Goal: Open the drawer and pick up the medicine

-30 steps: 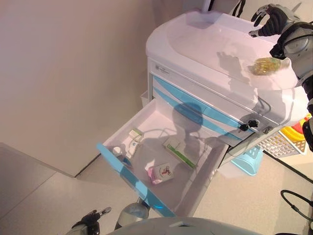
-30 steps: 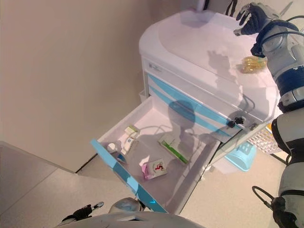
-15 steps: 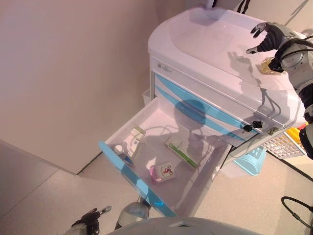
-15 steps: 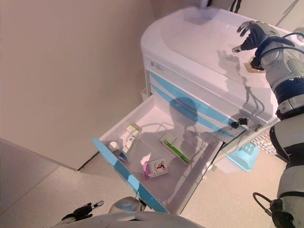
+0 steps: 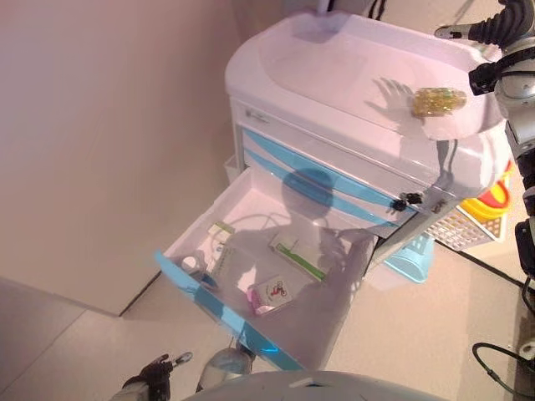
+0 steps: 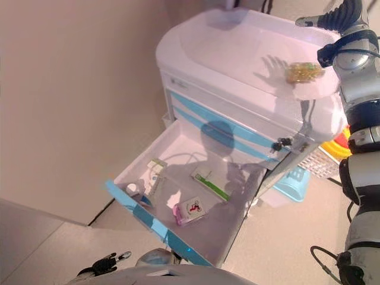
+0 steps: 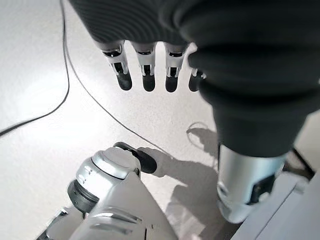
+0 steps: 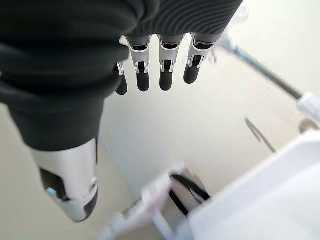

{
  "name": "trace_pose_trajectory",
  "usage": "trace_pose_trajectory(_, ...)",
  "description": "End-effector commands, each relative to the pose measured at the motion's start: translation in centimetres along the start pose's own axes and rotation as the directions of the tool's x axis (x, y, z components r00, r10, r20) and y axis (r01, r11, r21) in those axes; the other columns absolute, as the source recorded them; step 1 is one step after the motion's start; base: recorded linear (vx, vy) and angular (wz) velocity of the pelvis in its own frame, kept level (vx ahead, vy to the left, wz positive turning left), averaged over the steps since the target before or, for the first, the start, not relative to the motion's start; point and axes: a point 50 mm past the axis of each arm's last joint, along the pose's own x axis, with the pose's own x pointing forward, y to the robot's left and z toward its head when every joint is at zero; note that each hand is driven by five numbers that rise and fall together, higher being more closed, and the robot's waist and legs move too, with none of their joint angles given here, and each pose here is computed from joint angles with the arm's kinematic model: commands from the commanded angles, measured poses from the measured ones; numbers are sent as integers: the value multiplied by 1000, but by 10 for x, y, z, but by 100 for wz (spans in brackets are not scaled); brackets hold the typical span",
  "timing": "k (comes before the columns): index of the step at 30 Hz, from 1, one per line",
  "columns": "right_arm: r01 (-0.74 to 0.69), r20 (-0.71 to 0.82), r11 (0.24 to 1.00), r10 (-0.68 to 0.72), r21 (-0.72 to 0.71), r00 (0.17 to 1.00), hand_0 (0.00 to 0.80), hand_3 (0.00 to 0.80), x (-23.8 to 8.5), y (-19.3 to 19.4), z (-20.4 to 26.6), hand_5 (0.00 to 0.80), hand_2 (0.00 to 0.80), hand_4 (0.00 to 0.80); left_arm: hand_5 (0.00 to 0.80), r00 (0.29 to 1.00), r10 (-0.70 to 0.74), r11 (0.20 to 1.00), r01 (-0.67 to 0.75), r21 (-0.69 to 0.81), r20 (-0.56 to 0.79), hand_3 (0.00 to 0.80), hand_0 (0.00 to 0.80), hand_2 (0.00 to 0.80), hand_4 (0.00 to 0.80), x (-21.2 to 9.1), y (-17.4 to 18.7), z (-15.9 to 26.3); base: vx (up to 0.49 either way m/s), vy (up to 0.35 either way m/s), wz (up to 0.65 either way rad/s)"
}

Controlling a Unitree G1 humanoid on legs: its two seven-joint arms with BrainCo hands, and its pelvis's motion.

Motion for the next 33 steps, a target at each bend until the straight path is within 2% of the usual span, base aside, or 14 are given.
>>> trace_pose_trajectory(1, 103, 67, 995, -103, 6, 992, 0, 0, -6, -35, 5, 0, 0, 0, 0, 999, 38, 993, -40, 107, 20, 0, 0, 0, 0, -4, 22, 6, -46, -14, -29)
trace_pose_trajectory(6, 126, -53, 991, -123, 54, 991, 0, 0, -36, -47, -42, 0, 0, 0, 0, 999, 26, 994, -30, 106, 43, 0, 0, 0, 0, -3, 20, 15, -50, -18, -44)
trace_pose_trajectory(10, 113, -186, 990, -96, 81, 978, 0, 0, -73, -38, -87, 0, 0, 0, 0, 998, 18, 994, -24, 103, 59, 0, 0, 0, 0, 0, 15, 26, -44, -18, -41)
trace_pose_trajectory(13, 59, -297, 994, -30, 90, 954, 0, 0, -109, -17, -120, 0, 0, 0, 0, 998, 8, 994, -15, 110, 65, 0, 0, 0, 0, 1, 10, 29, -24, -22, -42)
trace_pose_trajectory(20, -54, -512, 963, 187, 264, 839, 0, 0, -196, 28, -171, 0, 0, 0, 0, 996, -6, 989, -8, 146, 92, 0, 0, 0, 0, 2, 3, 30, -17, -16, -19)
trace_pose_trajectory(24, -121, -605, 918, 344, 378, 718, 0, 0, -252, 62, -187, 0, 0, 0, 0, 994, -15, 985, -4, 170, 109, 0, 0, 0, 0, 2, -1, 31, -3, 1, -7)
trace_pose_trajectory(27, -171, -670, 872, 465, 458, 579, 0, 0, -307, 88, -197, 0, 0, 0, 0, 991, -27, 980, 0, 199, 131, 0, 0, 0, 0, 2, -3, 33, 7, 12, -13)
trace_pose_trajectory(28, -184, -679, 862, 489, 472, 548, 0, 0, -315, 92, -198, 0, 0, 0, 0, 990, -28, 979, -1, 204, 135, 0, 0, 0, 0, 2, -4, 32, 33, 21, -11)
trace_pose_trajectory(32, -229, -748, 807, 590, 544, 303, 0, 0, -398, 124, -202, 0, 0, 0, 0, 983, -49, 966, 2, 259, 175, 0, 0, 0, 0, 3, -11, 40, 50, 26, -3)
trace_pose_trajectory(33, -262, -755, 790, 609, 554, 243, 0, 0, -418, 131, -200, 0, 0, 0, 0, 972, -37, 949, -38, 312, 231, 0, 0, 0, 0, 3, -17, 43, 36, -6, -6)
